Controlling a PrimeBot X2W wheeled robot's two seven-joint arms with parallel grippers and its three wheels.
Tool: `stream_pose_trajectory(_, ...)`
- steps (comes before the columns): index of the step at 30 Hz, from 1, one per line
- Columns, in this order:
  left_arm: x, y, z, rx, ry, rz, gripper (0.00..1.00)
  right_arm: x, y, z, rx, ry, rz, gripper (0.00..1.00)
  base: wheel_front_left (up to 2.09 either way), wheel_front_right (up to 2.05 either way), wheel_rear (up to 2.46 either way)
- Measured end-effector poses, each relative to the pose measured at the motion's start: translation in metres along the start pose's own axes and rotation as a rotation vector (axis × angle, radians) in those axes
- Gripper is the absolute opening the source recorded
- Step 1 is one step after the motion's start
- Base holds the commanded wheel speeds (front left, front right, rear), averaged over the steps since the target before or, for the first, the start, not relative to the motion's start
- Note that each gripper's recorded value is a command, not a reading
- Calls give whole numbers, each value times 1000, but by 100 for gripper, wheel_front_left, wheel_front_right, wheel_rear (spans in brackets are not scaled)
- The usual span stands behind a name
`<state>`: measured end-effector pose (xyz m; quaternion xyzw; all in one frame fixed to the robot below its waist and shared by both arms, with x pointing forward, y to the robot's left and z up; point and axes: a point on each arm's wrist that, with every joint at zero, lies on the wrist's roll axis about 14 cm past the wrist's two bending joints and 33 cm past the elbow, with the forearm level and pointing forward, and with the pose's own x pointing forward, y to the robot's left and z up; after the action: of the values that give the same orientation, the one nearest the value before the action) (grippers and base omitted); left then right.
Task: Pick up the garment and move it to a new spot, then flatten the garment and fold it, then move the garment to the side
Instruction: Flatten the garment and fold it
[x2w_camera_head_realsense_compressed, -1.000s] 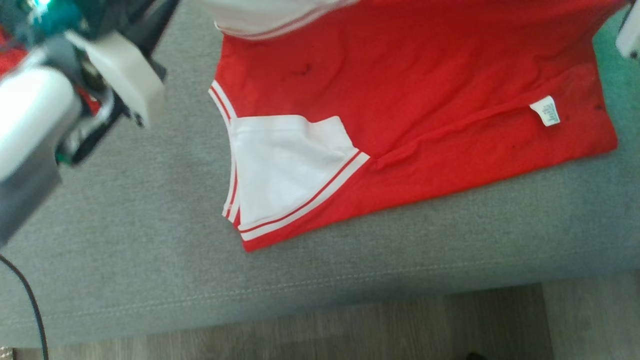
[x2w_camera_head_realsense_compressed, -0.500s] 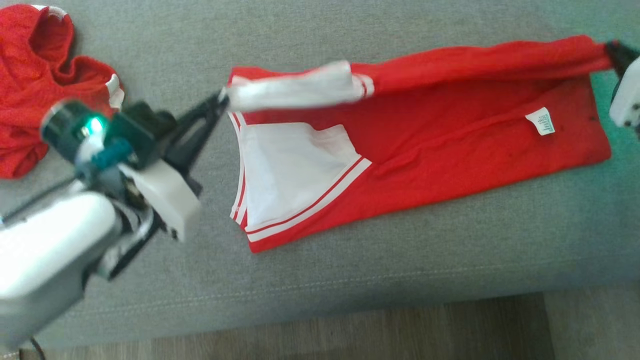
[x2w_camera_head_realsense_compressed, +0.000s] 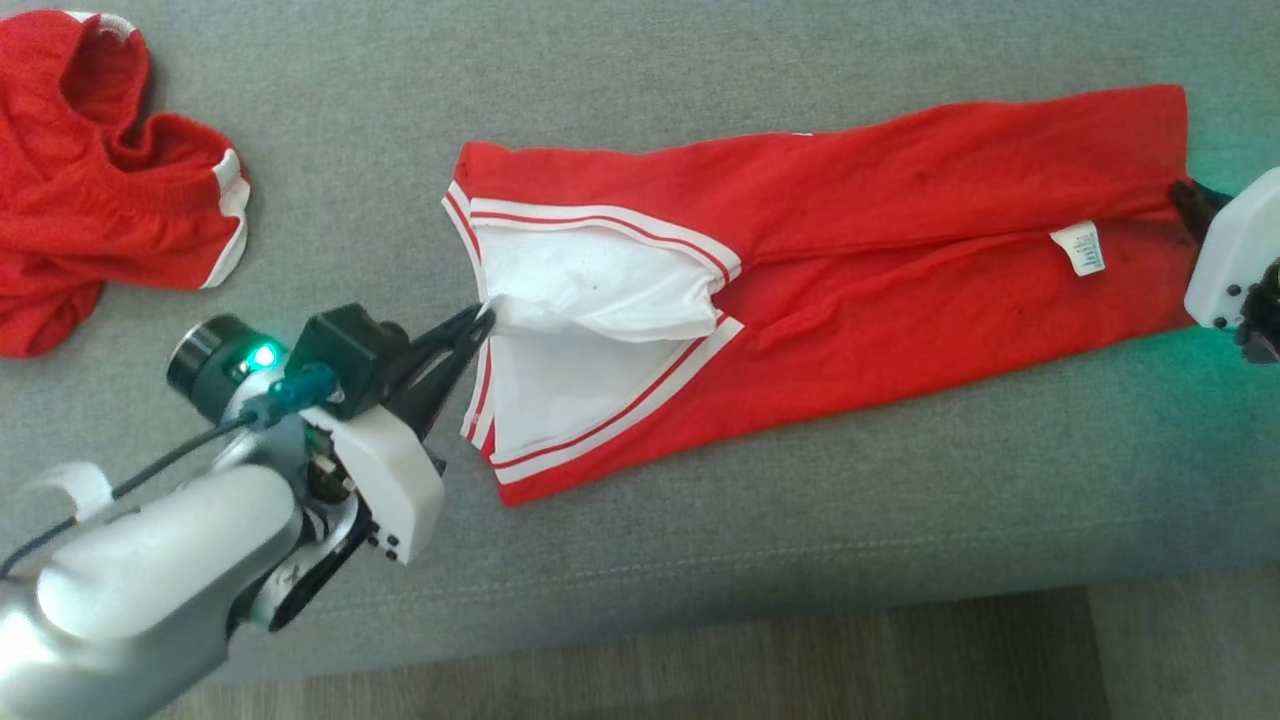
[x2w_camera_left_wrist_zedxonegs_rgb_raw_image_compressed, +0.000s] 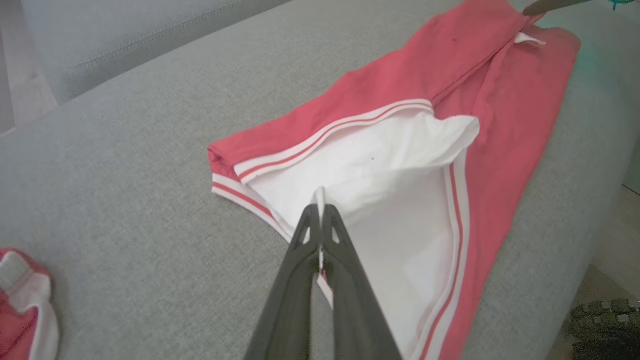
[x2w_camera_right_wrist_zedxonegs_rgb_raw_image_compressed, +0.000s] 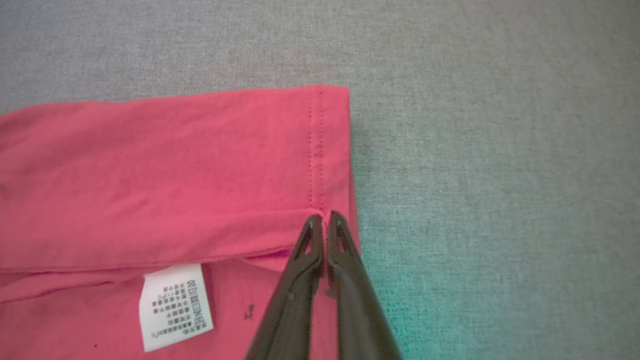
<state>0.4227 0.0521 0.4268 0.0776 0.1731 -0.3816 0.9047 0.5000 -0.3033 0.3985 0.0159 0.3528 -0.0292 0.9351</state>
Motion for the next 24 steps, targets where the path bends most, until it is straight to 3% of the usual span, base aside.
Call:
stream_pose_trajectory(3,-2,-3,-12,-32,26,4,0,-2,-2,1,14,-6,-4,0,0,0,0)
stream_pose_trajectory(4,-2,-4,-14,-43,28,6,0,-3,-1,2,20,-11,-3,7,0,0,0)
stream_pose_trajectory(5,-3,-6,-14,-54,24,9,0,-4,0,4,29,-22,1,25,0,0,0)
stream_pose_trajectory(6,-3,-7,-14,-61,22,13,0,-5,2,6,38,-37,6,56,0,0,0)
stream_pose_trajectory(7,-4,-7,-14,-65,18,22,28,-6,3,8,48,-59,8,100,0,0,0)
stream_pose_trajectory(8,-4,-6,-12,-73,7,39,98,-8,3,10,60,-80,8,100,0,0,0)
stream_pose_trajectory(14,-9,-2,-2,-126,-52,140,100,-23,-5,16,124,-197,-13,100,0,0,0)
stream_pose_trajectory(20,-29,3,6,-204,-113,342,100,-53,-15,32,189,-420,-57,100,0,0,0)
stream_pose_trajectory(24,-46,-5,32,-241,-228,444,100,-71,-19,15,254,-497,-97,100,0,0,0)
